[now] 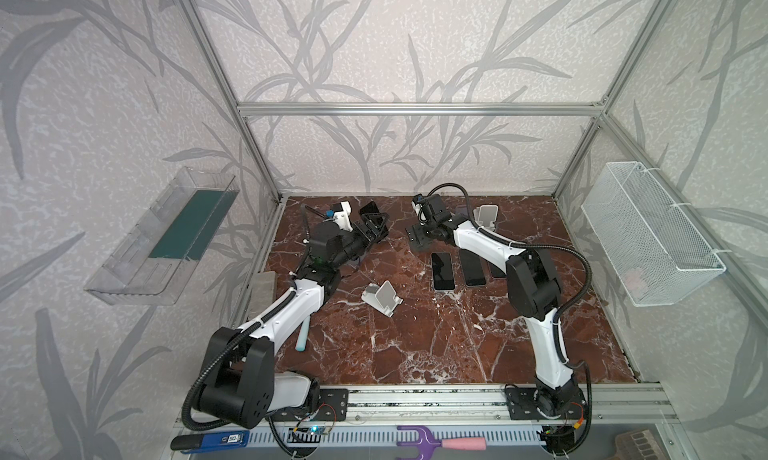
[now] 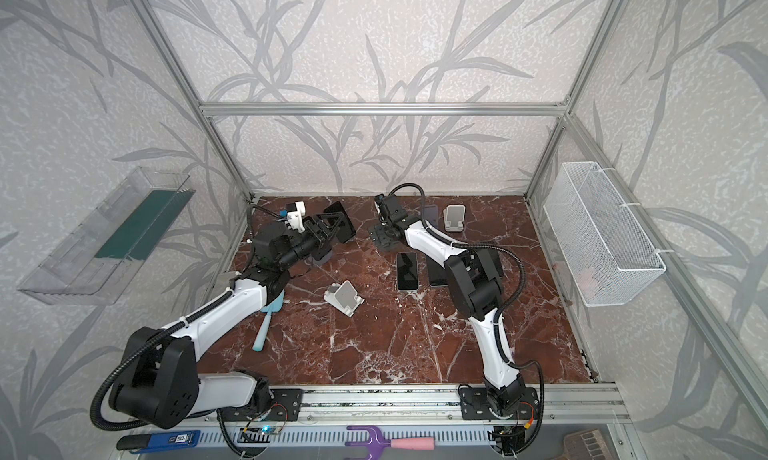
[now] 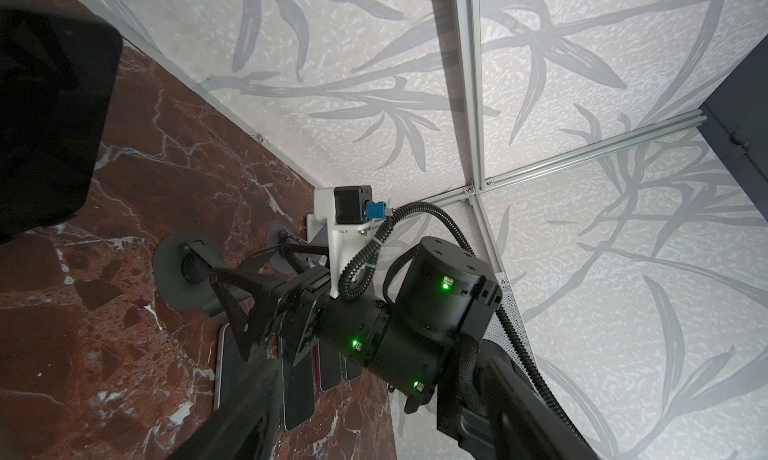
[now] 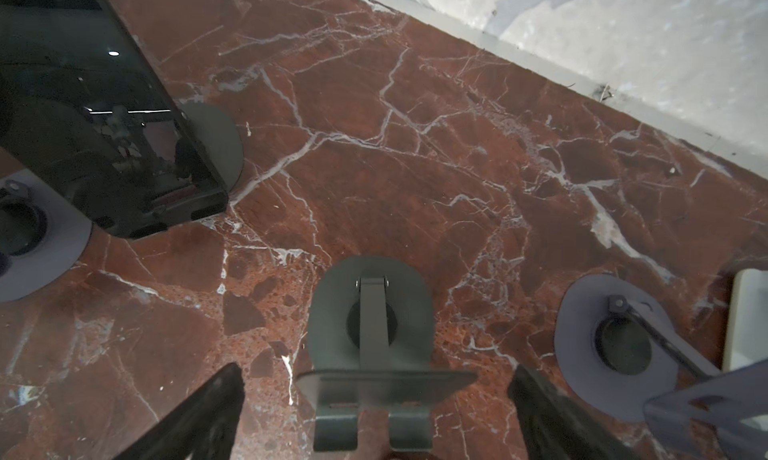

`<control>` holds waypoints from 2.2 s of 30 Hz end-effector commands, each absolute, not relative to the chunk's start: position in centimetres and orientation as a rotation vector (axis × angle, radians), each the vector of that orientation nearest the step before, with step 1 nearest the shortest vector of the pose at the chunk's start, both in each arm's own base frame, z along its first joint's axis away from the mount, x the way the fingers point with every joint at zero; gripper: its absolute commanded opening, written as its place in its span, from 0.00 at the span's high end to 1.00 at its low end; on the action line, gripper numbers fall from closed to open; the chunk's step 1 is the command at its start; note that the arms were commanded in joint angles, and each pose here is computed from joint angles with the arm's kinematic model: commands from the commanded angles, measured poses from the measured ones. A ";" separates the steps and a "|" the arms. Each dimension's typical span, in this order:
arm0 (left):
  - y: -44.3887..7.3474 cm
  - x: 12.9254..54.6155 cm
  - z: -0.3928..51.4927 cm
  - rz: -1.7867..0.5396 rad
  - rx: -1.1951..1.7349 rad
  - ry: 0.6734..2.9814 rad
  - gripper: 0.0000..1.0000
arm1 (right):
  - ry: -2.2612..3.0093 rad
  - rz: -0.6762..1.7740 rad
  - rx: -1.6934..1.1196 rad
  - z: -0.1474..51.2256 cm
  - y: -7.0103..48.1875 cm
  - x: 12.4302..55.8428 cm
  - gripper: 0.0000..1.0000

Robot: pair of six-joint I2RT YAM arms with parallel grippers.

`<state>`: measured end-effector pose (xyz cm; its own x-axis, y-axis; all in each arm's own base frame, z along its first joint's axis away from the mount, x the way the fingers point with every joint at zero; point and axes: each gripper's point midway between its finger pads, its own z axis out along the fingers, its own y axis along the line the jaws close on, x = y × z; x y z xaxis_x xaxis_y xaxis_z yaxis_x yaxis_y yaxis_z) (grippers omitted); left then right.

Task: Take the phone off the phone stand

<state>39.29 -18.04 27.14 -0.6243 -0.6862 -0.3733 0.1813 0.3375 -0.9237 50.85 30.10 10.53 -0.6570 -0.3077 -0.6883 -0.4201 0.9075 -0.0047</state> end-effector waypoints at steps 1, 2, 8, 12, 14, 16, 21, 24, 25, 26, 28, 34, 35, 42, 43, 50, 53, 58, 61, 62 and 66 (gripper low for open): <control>-18.2 39.3 27.7 -1.420 -0.433 1.798 0.24 | 2.358 0.312 -0.489 9.1 30.3 51.1 0.06; -18.2 39.3 27.7 -1.420 -0.434 1.797 0.24 | 2.362 0.340 -0.492 8.8 30.5 51.1 0.09; -18.2 39.4 27.4 -1.421 -0.437 1.803 0.24 | 2.379 0.407 -0.507 7.7 31.0 51.5 0.28; -18.3 39.6 27.2 -1.428 -0.438 1.808 0.23 | 2.347 0.405 -0.501 9.0 30.8 51.5 0.38; -18.5 39.6 27.5 -1.438 -0.419 1.809 0.23 | 2.314 0.389 -0.476 10.3 30.4 51.8 0.43; -18.6 39.7 27.6 -1.444 -0.412 1.811 0.24 | 2.273 0.324 -0.433 11.5 29.6 52.6 0.46; -18.5 39.8 27.0 -1.428 -0.423 1.823 0.23 | 2.296 0.185 -0.282 11.0 26.6 56.6 0.49; -18.6 39.8 26.7 -1.430 -0.424 1.832 0.23 | 2.374 0.173 -0.205 9.0 25.6 58.5 0.50; -18.7 39.8 26.7 -1.428 -0.425 1.833 0.24 | 2.385 0.169 -0.200 8.6 25.7 59.0 0.50; -18.6 39.9 26.6 -1.424 -0.428 1.835 0.23 | 2.401 0.161 -0.205 8.0 25.7 59.3 0.49; -18.6 39.9 26.5 -1.423 -0.430 1.840 0.23 | 2.422 0.140 -0.218 7.4 25.8 59.8 0.49; -18.6 39.9 26.6 -1.421 -0.428 1.841 0.23 | 2.443 0.071 -0.191 6.9 25.0 60.0 0.48; -18.6 39.9 26.6 -1.423 -0.428 1.840 0.23 | 2.442 0.078 -0.184 7.0 25.0 60.0 0.48; -18.5 39.7 27.0 -1.412 -0.416 1.832 0.23 | 2.441 0.089 -0.197 8.4 25.4 59.1 0.25; -18.4 39.7 27.0 -1.411 -0.415 1.830 0.23 | 2.431 0.098 -0.206 9.1 25.6 58.9 0.24; -18.8 39.3 28.6 -1.423 -0.338 1.807 0.23 | 2.296 0.090 -0.231 17.1 25.8 58.3 0.17; -18.6 39.1 29.0 -1.366 -0.301 1.820 0.23 | 2.246 0.068 -0.275 20.2 25.8 56.9 0.15; -16.0 39.5 28.8 -1.257 -0.372 1.817 0.23 | 2.039 0.097 -0.418 25.4 28.0 51.8 0.15; -12.5 40.3 27.4 -1.174 -0.547 1.803 0.23 | 1.926 0.250 -0.569 26.7 31.5 45.1 0.16; -11.2 40.4 26.9 -1.133 -0.601 1.800 0.23 | 1.897 0.308 -0.634 26.6 32.9 42.7 0.17; -7.1 39.9 27.0 -0.982 -0.704 1.732 0.23 | 1.815 0.414 -0.922 23.6 37.5 32.2 0.21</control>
<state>40.46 -9.76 26.91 -0.4450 -0.7791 -0.4415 0.0487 0.4713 -0.8806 36.49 34.38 24.48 -0.3104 -0.3553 -0.8817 -0.6331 0.7691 -0.0871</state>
